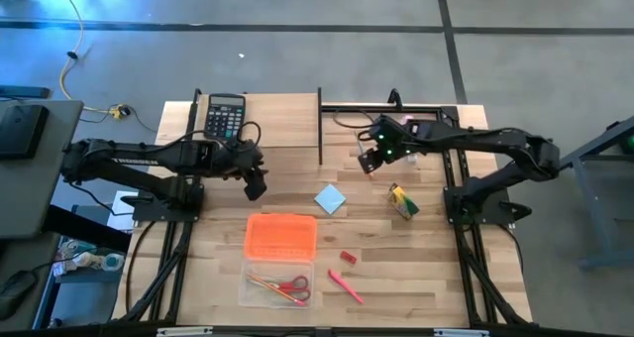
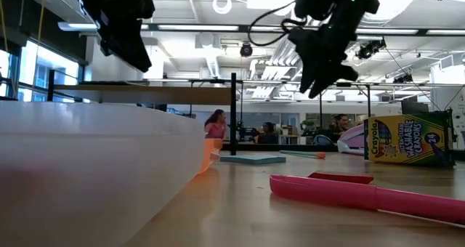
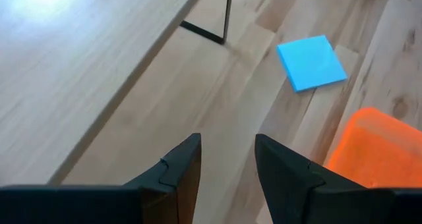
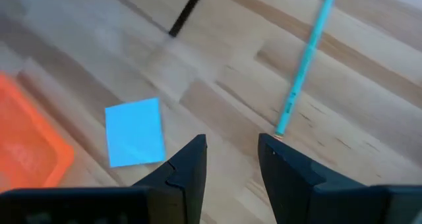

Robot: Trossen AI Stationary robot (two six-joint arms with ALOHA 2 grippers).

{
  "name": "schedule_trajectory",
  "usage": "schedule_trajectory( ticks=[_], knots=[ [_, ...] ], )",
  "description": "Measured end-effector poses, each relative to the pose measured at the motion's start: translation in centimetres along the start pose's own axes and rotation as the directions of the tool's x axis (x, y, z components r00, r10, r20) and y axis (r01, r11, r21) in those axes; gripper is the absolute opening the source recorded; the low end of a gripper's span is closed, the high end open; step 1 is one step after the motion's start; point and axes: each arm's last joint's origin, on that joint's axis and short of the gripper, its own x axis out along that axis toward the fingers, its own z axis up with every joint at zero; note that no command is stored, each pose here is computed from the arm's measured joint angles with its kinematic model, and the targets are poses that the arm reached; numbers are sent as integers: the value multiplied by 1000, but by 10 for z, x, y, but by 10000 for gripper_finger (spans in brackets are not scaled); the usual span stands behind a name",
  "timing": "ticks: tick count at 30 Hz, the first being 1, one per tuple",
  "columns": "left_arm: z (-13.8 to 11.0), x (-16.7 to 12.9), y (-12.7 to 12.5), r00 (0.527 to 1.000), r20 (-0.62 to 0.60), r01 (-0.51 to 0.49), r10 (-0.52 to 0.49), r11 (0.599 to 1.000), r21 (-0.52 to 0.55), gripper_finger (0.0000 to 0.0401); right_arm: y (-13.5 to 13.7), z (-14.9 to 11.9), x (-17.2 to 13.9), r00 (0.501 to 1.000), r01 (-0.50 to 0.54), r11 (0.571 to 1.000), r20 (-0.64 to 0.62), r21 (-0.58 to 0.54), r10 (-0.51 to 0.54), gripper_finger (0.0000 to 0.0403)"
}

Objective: Pack school essentials
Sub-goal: Put the blue pencil in the orange supply box

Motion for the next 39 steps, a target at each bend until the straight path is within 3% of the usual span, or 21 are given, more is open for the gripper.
schedule_trajectory(
  ticks=[19, 39],
  knots=[
    [2, 2, 8, 1000, -11, -27, 27, 1000, -6, 131, -4, -10, 69, 943, 246, 969, -227, -16, -243, 128],
    [2, 2, 8, 1000, -11, -27, 27, 1000, 7, 131, -9, -17, 114, 910, 292, 955, -295, -46, -292, 128]
  ],
)
